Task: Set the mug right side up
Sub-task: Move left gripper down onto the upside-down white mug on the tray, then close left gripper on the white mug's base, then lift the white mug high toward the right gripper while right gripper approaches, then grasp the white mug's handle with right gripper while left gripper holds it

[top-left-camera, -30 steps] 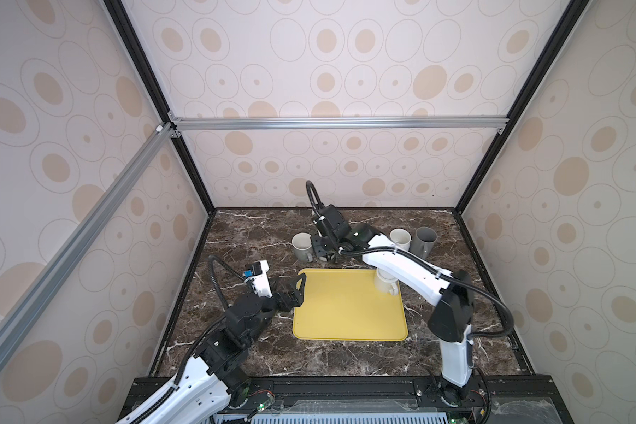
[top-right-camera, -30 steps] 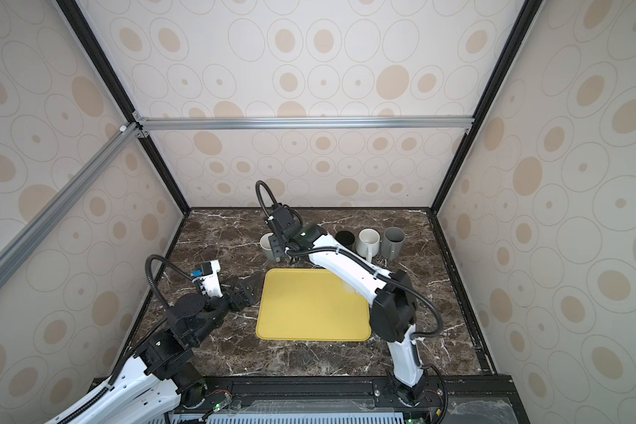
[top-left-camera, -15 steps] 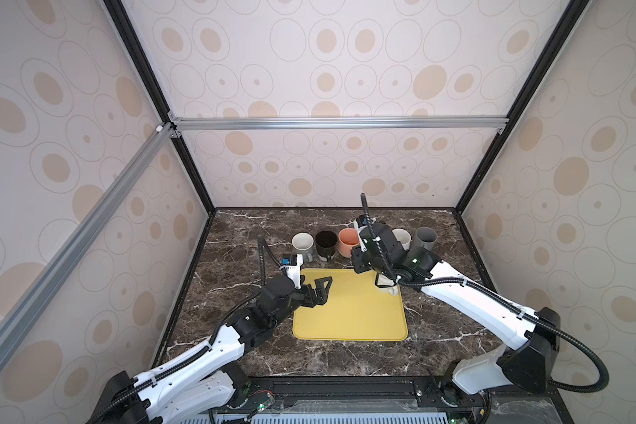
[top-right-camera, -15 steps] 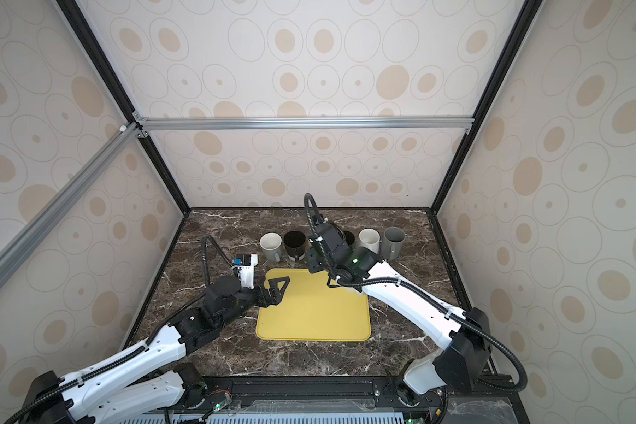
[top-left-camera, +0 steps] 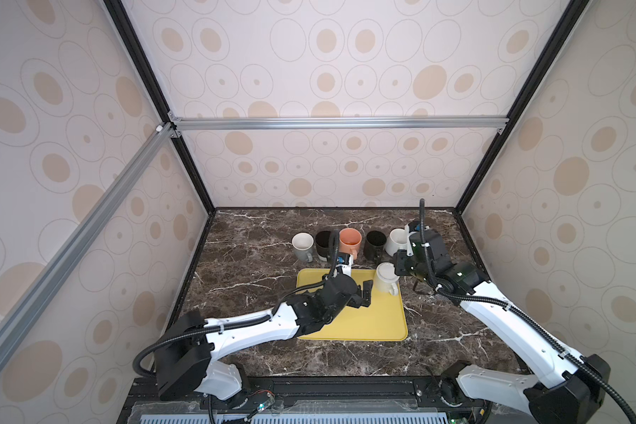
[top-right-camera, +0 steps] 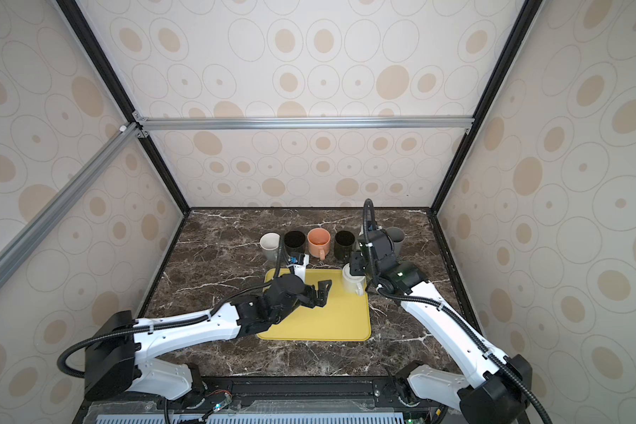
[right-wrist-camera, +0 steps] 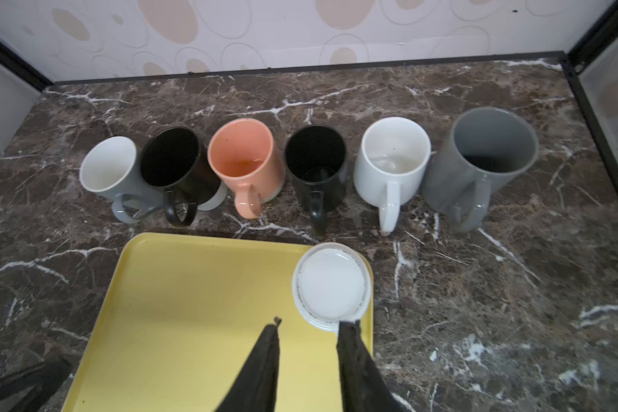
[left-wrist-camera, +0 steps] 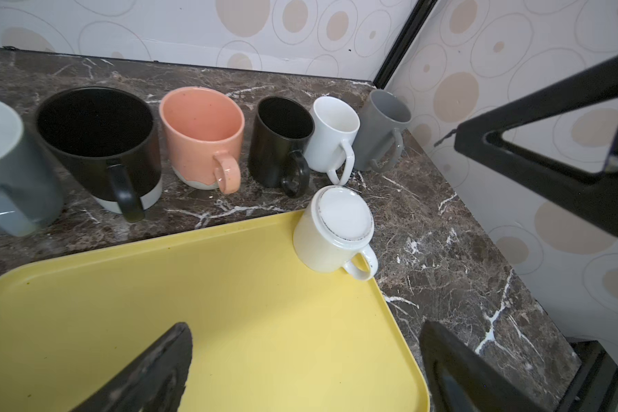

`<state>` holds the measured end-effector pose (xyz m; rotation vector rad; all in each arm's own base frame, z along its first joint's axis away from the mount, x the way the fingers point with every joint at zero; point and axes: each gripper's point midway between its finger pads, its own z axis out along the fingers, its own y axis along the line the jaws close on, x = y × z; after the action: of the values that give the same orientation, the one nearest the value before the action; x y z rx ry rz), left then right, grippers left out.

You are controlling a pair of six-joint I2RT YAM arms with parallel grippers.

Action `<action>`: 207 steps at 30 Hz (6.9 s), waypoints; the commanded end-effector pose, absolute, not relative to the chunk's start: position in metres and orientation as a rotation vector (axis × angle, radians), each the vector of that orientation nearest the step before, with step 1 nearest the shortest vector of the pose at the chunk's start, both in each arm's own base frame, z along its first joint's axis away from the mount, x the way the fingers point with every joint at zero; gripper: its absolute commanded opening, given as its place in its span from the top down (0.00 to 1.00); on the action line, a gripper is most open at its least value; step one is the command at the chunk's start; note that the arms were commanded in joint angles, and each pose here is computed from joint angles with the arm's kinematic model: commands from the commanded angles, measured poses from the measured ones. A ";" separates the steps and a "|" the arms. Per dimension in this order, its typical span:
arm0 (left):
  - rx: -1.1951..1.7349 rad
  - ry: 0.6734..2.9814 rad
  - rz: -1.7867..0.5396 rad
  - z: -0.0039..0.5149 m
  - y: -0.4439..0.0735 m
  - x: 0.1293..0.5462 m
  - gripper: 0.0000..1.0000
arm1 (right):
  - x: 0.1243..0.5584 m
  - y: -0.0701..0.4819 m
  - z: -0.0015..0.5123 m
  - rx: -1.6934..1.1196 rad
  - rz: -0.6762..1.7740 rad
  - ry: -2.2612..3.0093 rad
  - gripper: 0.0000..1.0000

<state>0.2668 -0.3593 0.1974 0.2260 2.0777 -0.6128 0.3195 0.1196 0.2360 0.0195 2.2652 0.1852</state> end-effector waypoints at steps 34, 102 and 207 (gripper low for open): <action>0.318 2.349 -0.239 0.085 -0.477 0.301 0.21 | 0.301 0.057 0.224 0.343 0.358 2.153 0.70; 0.289 2.344 -0.143 0.078 -0.442 0.332 0.68 | 0.298 0.070 0.227 0.305 0.450 2.124 0.71; -0.095 0.955 -2.038 0.427 -0.218 0.301 1.00 | 0.323 0.323 0.398 -0.271 1.553 1.801 0.58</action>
<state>0.3299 -0.2316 0.3804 -0.2577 1.1725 -1.9895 0.3287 0.3129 0.3882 -0.2313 1.8282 1.5265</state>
